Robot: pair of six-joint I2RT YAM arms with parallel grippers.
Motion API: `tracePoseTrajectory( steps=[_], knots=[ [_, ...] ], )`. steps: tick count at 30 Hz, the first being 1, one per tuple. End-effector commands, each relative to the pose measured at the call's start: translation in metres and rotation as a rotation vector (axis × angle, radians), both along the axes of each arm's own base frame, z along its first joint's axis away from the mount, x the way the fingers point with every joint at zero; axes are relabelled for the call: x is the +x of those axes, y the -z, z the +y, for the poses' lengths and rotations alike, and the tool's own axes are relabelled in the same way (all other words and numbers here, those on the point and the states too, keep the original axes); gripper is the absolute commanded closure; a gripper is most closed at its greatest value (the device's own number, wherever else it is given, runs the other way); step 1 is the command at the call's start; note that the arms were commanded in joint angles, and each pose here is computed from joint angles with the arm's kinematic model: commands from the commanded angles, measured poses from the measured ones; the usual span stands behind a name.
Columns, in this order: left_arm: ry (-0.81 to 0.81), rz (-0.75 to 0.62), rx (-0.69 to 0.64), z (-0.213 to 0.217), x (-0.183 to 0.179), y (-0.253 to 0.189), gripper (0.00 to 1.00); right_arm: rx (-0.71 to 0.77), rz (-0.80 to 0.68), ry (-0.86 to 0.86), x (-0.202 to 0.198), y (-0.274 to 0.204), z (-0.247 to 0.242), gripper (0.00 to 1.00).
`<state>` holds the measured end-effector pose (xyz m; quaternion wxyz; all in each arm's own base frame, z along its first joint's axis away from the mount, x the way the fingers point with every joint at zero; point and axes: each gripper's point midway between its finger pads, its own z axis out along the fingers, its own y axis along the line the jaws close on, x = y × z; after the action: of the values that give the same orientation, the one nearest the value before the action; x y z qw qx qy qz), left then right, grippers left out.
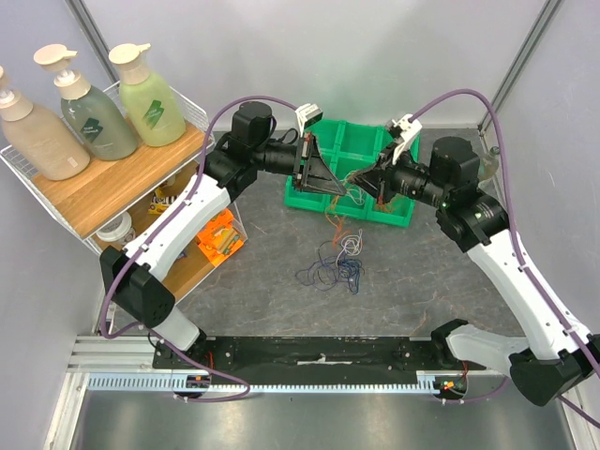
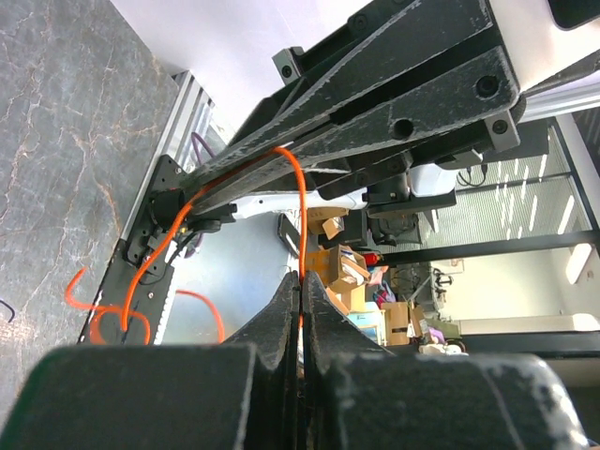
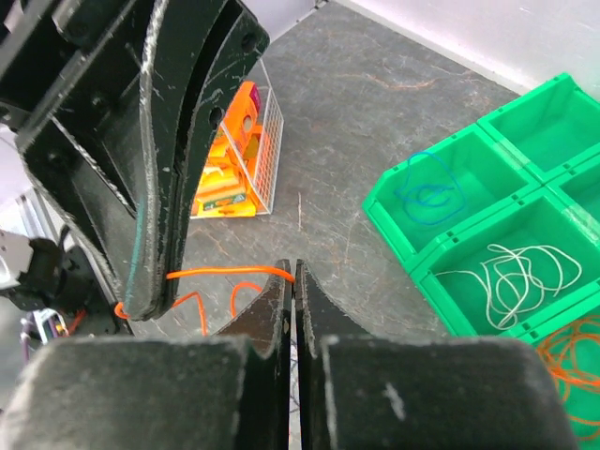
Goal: Untangle the cables
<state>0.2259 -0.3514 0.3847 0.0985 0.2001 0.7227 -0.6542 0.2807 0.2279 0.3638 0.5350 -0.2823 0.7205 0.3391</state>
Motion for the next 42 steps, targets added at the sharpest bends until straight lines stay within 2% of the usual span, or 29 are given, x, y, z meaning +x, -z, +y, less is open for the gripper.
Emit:
tracePoseTrajectory(
  steps=[1,3,6,11,12,15,19,22,26,31,42],
  knots=[
    [-0.004,0.023,0.001,0.000,0.001,0.000,0.98,0.206,0.002,0.114,0.006,-0.032,-0.003,1.00],
    [-0.017,0.025,0.021,0.000,0.004,0.007,0.98,0.323,0.076,0.129,0.005,-0.032,0.001,1.00],
    [-0.050,0.025,0.065,0.001,0.009,0.019,0.98,0.423,0.136,0.124,0.003,-0.036,0.006,1.00],
    [-0.103,-0.008,0.126,0.003,0.015,0.028,0.98,0.391,0.192,0.132,0.005,-0.030,0.008,1.00],
    [-0.117,-0.016,0.136,0.005,0.017,0.028,0.93,0.366,0.198,0.151,0.008,-0.026,0.006,1.00],
    [-0.180,-0.082,0.165,0.011,0.022,0.027,0.65,0.267,0.208,0.230,0.020,-0.013,-0.004,1.00],
    [-0.293,-0.220,0.208,0.026,0.030,0.018,0.42,0.087,0.211,0.409,0.039,0.007,-0.034,1.00],
    [-0.357,-0.277,0.252,0.038,0.032,0.018,0.34,-0.082,0.252,0.524,0.050,0.032,-0.060,1.00],
    [-0.427,-0.297,0.338,0.054,0.036,0.030,0.34,-0.182,0.316,0.679,0.074,0.061,-0.089,1.00],
    [-0.402,-0.295,0.340,0.056,0.029,0.034,0.40,-0.211,0.445,0.917,0.110,0.110,-0.135,1.00],
    [-0.388,-0.298,0.338,0.063,0.014,0.037,0.42,-0.385,0.403,1.063,0.186,0.162,-0.189,1.00]
  ],
)
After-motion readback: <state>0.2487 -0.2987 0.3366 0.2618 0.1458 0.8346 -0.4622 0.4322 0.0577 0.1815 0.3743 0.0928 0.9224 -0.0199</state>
